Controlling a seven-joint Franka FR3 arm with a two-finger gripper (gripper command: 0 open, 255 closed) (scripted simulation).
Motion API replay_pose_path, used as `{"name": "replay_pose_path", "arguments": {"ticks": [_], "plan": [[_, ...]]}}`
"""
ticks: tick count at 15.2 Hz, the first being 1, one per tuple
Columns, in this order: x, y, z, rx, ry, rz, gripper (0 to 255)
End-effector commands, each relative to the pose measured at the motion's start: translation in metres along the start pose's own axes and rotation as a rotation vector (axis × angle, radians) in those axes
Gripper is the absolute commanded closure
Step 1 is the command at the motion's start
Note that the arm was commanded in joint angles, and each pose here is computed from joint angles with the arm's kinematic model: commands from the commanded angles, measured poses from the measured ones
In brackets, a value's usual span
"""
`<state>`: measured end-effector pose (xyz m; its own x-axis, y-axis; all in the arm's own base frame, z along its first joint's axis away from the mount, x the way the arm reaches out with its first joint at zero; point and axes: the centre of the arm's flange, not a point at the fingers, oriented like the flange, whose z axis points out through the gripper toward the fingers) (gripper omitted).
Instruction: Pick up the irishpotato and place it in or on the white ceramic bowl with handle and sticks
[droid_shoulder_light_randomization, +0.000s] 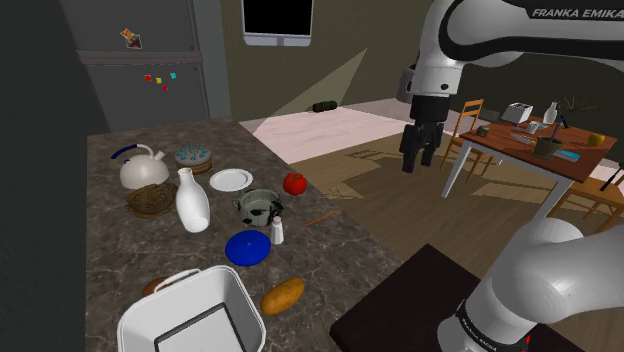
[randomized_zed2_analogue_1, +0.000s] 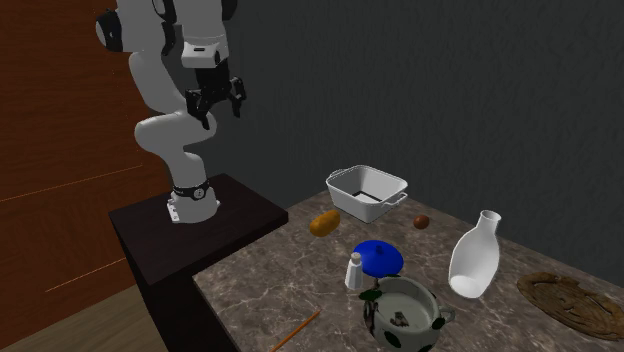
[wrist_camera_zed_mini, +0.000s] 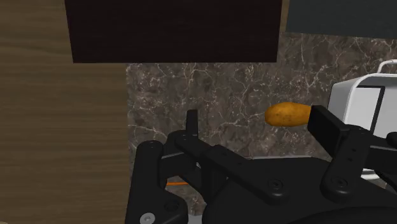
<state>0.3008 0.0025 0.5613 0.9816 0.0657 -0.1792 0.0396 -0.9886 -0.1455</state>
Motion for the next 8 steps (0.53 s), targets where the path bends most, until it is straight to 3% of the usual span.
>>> {"name": "replay_pose_path", "arguments": {"ticks": [1, 8], "plan": [[0.0, 0.0, 0.0, 0.0, 0.0, 0.0, 0], [0.055, -0.032, 0.066, -0.048, 0.021, -0.263, 0]]}}
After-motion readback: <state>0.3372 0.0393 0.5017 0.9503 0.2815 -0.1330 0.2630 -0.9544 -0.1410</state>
